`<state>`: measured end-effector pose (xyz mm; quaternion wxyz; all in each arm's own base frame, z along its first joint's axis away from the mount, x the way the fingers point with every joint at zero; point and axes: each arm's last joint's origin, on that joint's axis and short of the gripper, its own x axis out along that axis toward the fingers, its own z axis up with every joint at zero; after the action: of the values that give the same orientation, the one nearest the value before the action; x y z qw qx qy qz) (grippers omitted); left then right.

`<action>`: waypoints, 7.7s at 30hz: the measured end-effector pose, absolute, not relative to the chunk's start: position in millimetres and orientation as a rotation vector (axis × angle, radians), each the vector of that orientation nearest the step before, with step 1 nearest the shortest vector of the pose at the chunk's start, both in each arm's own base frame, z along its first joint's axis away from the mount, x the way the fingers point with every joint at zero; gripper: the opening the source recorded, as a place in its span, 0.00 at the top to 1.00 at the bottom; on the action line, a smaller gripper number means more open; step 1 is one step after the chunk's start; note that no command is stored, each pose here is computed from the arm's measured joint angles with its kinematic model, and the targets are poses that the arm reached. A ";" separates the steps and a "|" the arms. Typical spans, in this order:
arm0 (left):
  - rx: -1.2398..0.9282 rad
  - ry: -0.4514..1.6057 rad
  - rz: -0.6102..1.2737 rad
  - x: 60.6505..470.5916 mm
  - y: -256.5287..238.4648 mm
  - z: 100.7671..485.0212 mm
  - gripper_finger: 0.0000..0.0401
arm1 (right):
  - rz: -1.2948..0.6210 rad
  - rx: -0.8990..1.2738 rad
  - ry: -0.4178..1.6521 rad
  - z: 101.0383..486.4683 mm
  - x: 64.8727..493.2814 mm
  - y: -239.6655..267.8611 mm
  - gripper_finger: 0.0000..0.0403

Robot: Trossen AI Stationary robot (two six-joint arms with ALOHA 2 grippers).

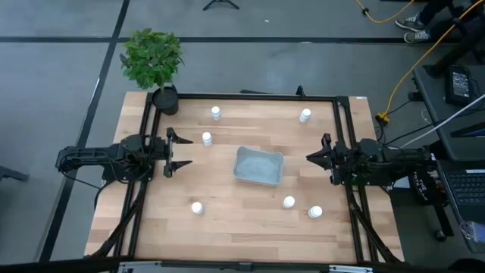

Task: Pick and place pill bottles into a basket
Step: Put the top white small pill bottle into the bin

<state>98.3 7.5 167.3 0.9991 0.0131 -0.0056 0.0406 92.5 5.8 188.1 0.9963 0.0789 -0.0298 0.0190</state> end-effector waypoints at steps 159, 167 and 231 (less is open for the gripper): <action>-0.639 -0.231 0.250 96.1 13.8 179.4 0.13 | -0.776 0.764 1.308 213.0 173.9 -245.8 0.11; -0.645 -0.236 0.264 96.0 14.1 179.4 0.13 | -0.797 0.737 1.270 189.4 172.3 -244.0 0.11; -0.612 -0.225 0.376 95.4 16.9 175.7 0.13 | -0.799 0.688 1.307 168.5 182.0 -241.4 0.57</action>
<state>95.4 16.9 175.7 0.9301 -0.2986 -0.1099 0.1836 182.0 -241.4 168.5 0.6679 0.3050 0.5792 -0.3541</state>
